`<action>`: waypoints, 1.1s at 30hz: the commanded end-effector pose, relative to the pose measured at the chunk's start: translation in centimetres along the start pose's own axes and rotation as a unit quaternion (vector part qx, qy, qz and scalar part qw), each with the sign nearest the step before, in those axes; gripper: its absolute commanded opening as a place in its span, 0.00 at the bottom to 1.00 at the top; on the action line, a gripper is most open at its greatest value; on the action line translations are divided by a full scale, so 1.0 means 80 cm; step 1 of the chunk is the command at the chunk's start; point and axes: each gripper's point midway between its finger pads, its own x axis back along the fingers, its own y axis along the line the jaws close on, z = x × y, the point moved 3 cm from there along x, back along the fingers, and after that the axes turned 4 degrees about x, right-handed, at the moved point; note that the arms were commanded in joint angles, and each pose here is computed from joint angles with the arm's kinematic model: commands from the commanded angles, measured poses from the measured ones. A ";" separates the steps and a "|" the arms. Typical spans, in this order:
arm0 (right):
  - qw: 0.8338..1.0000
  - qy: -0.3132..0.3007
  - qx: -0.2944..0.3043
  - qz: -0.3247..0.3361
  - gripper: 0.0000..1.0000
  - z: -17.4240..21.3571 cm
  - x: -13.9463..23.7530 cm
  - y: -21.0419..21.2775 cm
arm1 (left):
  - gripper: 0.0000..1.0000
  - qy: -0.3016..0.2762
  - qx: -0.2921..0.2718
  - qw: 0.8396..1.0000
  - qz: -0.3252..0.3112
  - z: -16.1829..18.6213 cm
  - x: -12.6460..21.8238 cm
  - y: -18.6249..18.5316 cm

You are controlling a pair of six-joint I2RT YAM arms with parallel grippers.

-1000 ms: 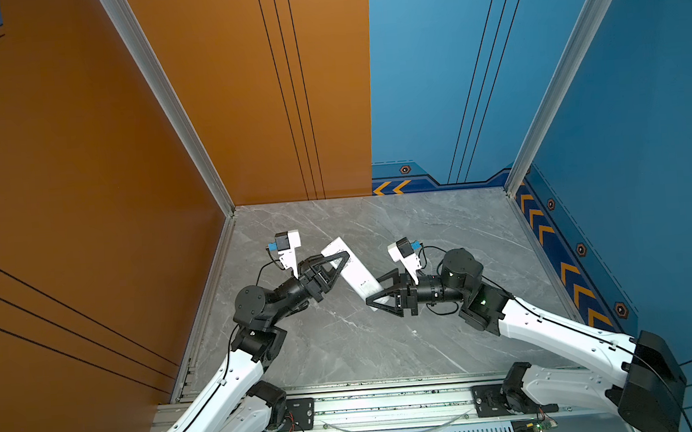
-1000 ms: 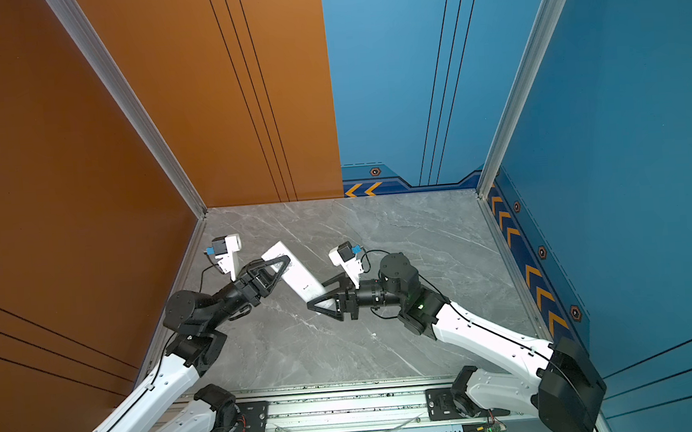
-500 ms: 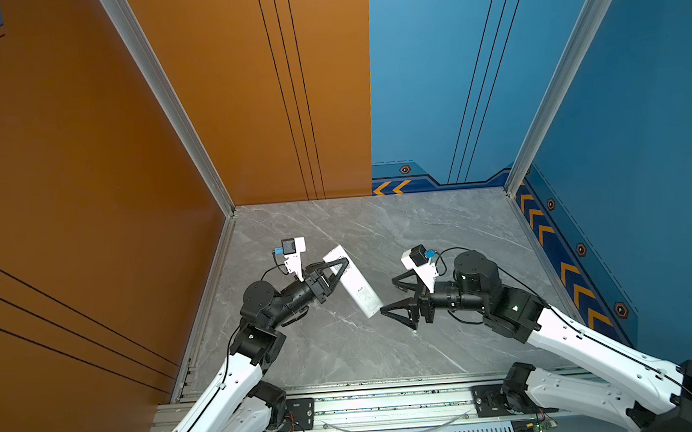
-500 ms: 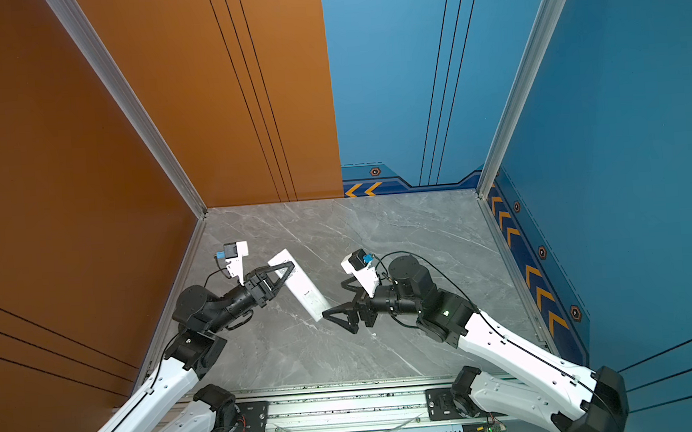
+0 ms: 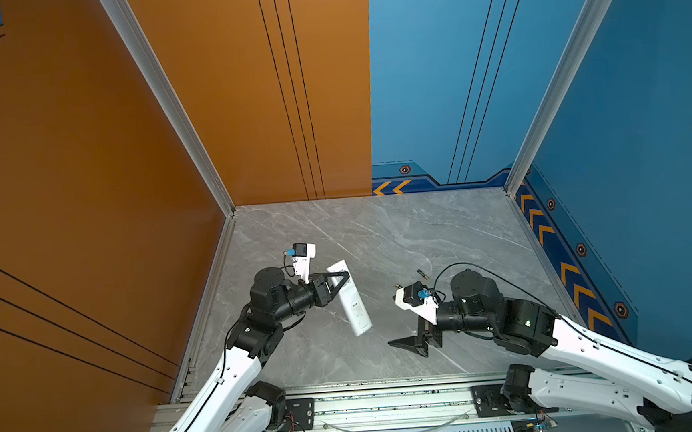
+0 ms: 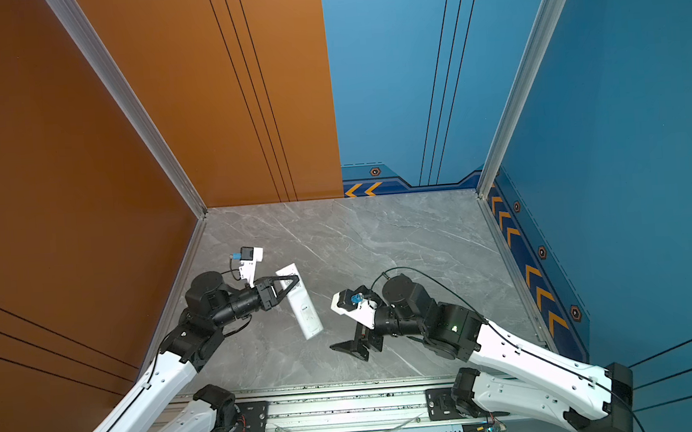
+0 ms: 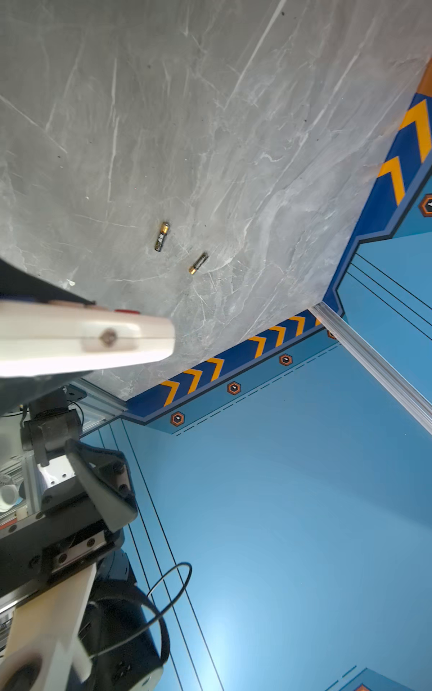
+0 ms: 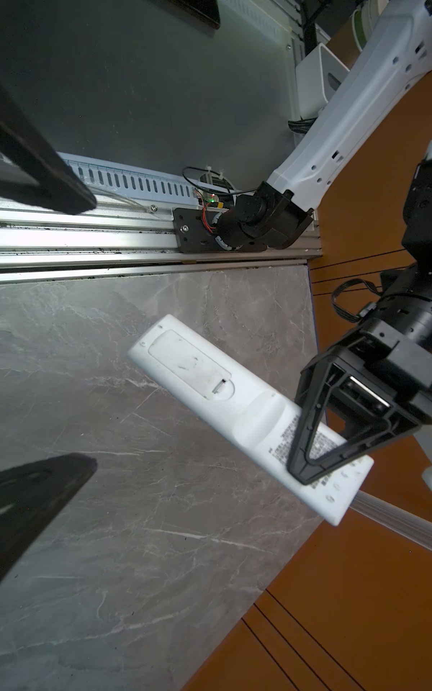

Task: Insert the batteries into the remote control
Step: 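Open the right gripper and draw it back while the left gripper holds the remote, then move the right gripper to the remote's battery cover end and close on it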

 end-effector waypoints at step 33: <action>0.970 0.173 0.169 -0.017 0.92 0.023 -0.106 0.000 | 0.00 0.126 0.053 0.987 0.079 0.032 -0.047 0.005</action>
